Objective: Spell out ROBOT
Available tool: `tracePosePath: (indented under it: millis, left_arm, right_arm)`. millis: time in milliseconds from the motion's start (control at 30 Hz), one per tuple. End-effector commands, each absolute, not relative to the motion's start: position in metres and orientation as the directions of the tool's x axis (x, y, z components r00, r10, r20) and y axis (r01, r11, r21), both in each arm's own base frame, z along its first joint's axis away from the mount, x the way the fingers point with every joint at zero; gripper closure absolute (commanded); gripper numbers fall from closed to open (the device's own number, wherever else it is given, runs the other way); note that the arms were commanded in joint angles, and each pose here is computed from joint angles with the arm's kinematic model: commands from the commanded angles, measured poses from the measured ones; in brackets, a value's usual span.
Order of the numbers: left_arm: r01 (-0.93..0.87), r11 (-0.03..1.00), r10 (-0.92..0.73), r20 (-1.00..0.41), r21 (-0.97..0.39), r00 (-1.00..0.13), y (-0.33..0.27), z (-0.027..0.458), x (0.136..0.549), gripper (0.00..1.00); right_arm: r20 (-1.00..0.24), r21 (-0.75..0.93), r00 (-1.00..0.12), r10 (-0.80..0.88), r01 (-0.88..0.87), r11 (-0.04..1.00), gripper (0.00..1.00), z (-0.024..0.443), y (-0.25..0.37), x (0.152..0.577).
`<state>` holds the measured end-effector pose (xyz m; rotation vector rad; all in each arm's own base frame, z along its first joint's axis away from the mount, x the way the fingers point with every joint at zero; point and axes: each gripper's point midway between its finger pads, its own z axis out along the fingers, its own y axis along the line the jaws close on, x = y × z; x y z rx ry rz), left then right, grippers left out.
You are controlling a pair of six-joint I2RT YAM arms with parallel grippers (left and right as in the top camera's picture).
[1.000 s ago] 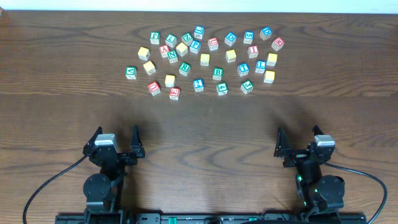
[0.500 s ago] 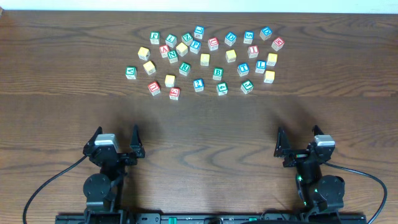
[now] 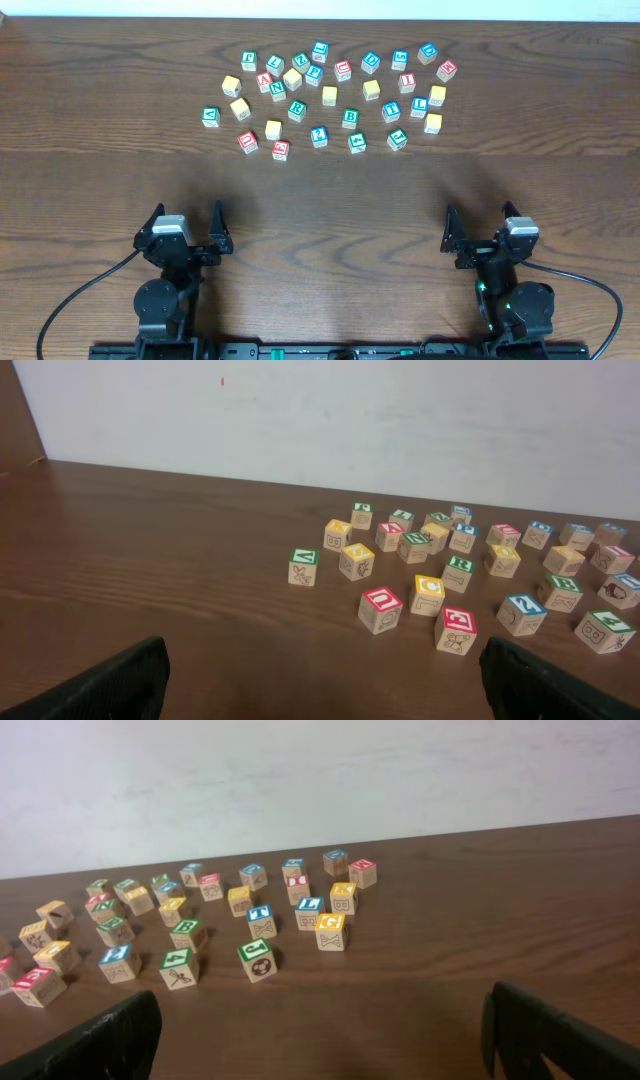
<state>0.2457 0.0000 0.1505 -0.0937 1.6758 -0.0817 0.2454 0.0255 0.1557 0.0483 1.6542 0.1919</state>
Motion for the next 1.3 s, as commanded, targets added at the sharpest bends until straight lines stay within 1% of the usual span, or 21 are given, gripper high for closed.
tracePosePath:
  millis: [0,267,567,900,1267]
  left_arm:
    - [-0.026,0.995,-0.096,-0.984,-0.093,-0.149,0.002,0.137,0.244,0.02]
    - [-0.026,0.995,-0.096,-0.984,-0.093,-0.147,0.002,0.138,0.244,0.02]
    - [-0.023,0.995,-0.096,-0.989,-0.094,-0.115,0.002,0.157,0.243,0.02]
    - [-0.025,0.995,-0.096,-0.986,-0.093,-0.138,0.002,0.178,0.246,0.02]
    - [-0.022,0.995,-0.095,-0.975,-0.093,-0.200,0.000,0.213,0.265,0.02]
  right_arm:
    - [-0.982,0.168,-0.095,0.161,-0.071,0.983,0.01,0.155,0.023,0.246]
    - [-0.982,0.168,-0.095,0.161,-0.071,0.983,0.01,0.155,0.023,0.246]
    - [-0.982,0.168,-0.095,0.161,-0.071,0.983,0.01,0.155,0.023,0.246]
    - [-0.982,0.168,-0.095,0.161,-0.071,0.983,0.01,0.155,0.023,0.246]
    - [-0.982,0.168,-0.095,0.161,-0.071,0.983,0.01,0.155,0.023,0.246]
